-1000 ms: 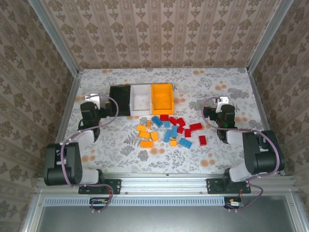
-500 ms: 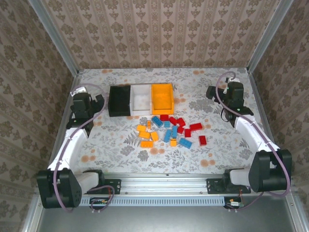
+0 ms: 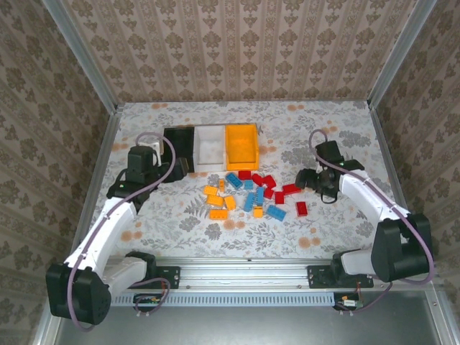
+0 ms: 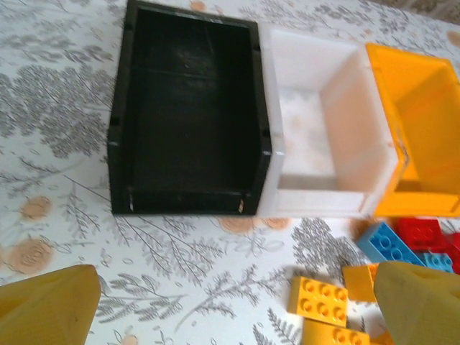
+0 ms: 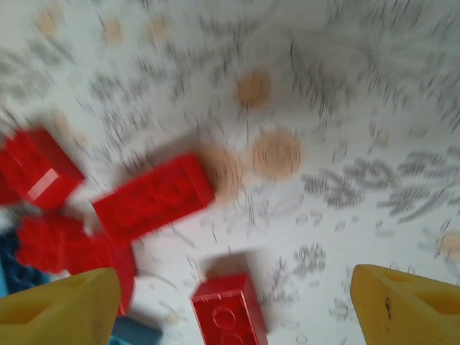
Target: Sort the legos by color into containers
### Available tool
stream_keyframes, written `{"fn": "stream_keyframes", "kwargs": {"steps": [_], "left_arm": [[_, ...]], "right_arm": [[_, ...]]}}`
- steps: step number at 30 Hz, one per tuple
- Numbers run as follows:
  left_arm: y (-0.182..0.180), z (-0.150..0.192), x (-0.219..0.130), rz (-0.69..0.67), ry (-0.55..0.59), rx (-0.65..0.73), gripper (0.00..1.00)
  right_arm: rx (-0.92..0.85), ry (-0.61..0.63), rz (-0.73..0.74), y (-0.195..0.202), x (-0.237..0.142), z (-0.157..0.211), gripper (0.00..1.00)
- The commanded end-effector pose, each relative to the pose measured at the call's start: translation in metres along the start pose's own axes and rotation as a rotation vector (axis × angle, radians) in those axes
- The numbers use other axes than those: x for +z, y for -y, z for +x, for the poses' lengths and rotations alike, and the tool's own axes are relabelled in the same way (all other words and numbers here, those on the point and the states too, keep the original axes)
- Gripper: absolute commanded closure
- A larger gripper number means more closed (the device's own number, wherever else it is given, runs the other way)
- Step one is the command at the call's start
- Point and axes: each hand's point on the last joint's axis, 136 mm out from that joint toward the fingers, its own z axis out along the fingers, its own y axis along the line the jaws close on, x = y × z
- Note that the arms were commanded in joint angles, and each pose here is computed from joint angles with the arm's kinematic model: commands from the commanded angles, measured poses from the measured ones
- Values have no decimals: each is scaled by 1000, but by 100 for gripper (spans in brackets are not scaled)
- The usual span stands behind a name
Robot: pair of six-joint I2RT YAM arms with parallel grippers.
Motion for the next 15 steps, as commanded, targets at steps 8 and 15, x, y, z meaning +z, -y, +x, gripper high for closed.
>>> {"fn": "stream_keyframes", "kwargs": {"steps": [8, 15], "left_arm": [[7, 18, -16, 59, -31, -43, 0], [3, 22, -16, 54, -41, -52, 0]], "right_arm": [[-72, -180, 85, 0, 38, 51, 28], [-70, -206, 79, -1, 52, 60, 35]]}}
